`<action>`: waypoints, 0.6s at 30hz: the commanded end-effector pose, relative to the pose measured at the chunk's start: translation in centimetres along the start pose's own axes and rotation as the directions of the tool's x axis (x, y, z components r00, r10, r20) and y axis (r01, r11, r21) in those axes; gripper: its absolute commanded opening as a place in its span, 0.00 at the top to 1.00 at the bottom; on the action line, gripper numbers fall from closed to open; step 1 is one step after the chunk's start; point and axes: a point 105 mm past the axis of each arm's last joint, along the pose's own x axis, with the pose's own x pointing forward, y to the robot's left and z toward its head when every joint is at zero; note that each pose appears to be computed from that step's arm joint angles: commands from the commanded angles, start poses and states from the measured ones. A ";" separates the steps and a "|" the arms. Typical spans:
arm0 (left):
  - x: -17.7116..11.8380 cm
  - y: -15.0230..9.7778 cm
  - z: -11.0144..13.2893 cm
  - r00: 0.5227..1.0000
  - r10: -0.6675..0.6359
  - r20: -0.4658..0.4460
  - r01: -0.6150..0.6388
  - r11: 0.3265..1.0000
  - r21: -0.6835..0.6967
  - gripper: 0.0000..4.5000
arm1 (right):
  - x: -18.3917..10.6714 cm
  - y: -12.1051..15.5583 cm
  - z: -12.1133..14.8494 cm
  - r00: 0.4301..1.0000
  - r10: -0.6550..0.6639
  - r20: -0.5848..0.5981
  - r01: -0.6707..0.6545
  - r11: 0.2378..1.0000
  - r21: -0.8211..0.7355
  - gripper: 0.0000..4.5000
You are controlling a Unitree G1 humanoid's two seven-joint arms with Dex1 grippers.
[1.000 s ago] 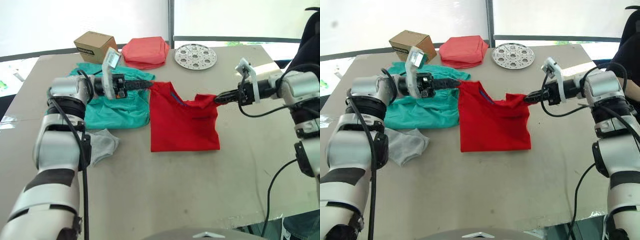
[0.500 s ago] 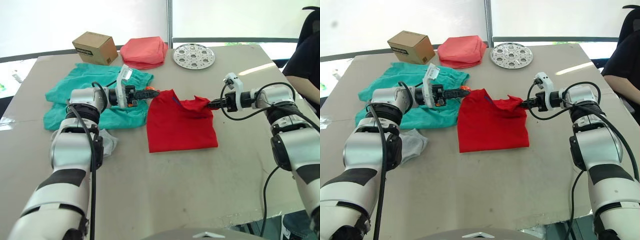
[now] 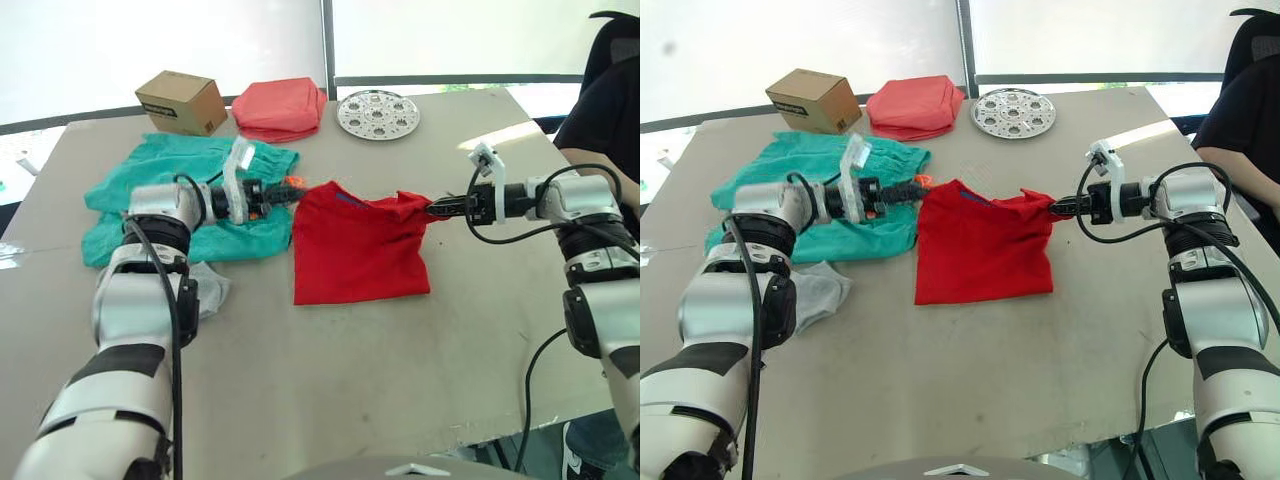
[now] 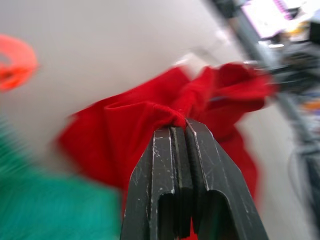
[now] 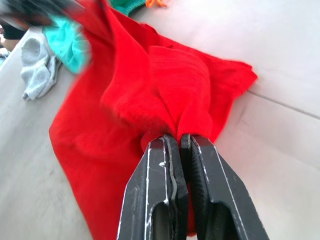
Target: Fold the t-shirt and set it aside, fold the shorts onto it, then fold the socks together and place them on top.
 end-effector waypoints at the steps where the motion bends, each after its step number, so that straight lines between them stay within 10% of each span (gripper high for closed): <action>1: -0.2 0.4 1.8 0.997 0.053 0.060 -0.058 0.995 0.080 0.98 | 0.1 0.4 2.1 0.998 -0.013 0.056 0.015 0.999 -0.029 1.00; 15: -0.4 0.5 3.9 0.975 0.085 0.208 -0.104 0.991 0.085 0.98 | 1.5 -2.5 2.4 0.969 -0.224 0.106 0.226 0.974 -0.008 1.00; 18: -0.8 0.0 4.9 0.958 0.036 0.284 -0.059 0.995 0.075 0.75 | 1.5 -2.7 3.3 0.954 -0.251 0.162 0.256 0.967 -0.006 0.75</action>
